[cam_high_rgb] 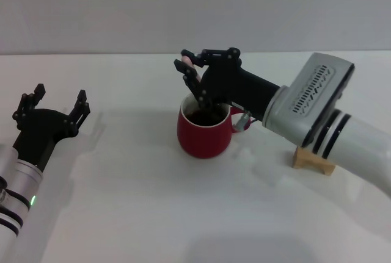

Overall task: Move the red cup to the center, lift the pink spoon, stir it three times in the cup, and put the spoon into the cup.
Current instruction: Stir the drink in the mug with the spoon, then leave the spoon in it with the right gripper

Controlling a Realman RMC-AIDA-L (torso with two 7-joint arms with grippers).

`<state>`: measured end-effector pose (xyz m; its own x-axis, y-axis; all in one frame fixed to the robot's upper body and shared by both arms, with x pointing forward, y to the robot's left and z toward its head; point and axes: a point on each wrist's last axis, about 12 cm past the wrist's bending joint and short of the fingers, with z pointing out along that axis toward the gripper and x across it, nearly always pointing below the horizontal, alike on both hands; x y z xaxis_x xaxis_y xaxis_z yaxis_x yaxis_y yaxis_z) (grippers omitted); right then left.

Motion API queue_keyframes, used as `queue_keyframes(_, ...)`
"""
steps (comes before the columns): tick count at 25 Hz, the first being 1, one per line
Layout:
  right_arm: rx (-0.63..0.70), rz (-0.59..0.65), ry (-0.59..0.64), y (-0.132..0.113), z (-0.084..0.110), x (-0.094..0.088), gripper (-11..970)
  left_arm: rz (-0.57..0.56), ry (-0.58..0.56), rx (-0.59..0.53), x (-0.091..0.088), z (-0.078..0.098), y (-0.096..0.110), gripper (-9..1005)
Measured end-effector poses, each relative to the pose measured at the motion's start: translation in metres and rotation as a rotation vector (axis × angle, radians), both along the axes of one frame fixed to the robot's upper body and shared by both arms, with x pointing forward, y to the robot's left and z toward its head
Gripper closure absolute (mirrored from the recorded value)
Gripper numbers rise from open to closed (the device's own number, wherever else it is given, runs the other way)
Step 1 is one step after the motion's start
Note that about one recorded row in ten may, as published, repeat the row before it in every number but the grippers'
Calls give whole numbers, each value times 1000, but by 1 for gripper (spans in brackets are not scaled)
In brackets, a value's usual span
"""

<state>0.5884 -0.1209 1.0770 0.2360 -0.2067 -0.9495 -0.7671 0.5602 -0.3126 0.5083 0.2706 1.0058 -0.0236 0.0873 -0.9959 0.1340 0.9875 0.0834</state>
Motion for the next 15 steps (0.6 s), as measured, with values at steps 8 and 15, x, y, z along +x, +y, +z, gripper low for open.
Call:
queue_keyframes(8, 40, 36, 7, 2, -6, -17, 827, 6, 0, 1, -1, 0, 2, 162)
queue_keyframes(15, 35, 82, 7, 13, -5, -23, 827, 8, -8, 0, -3, 0, 3, 162)
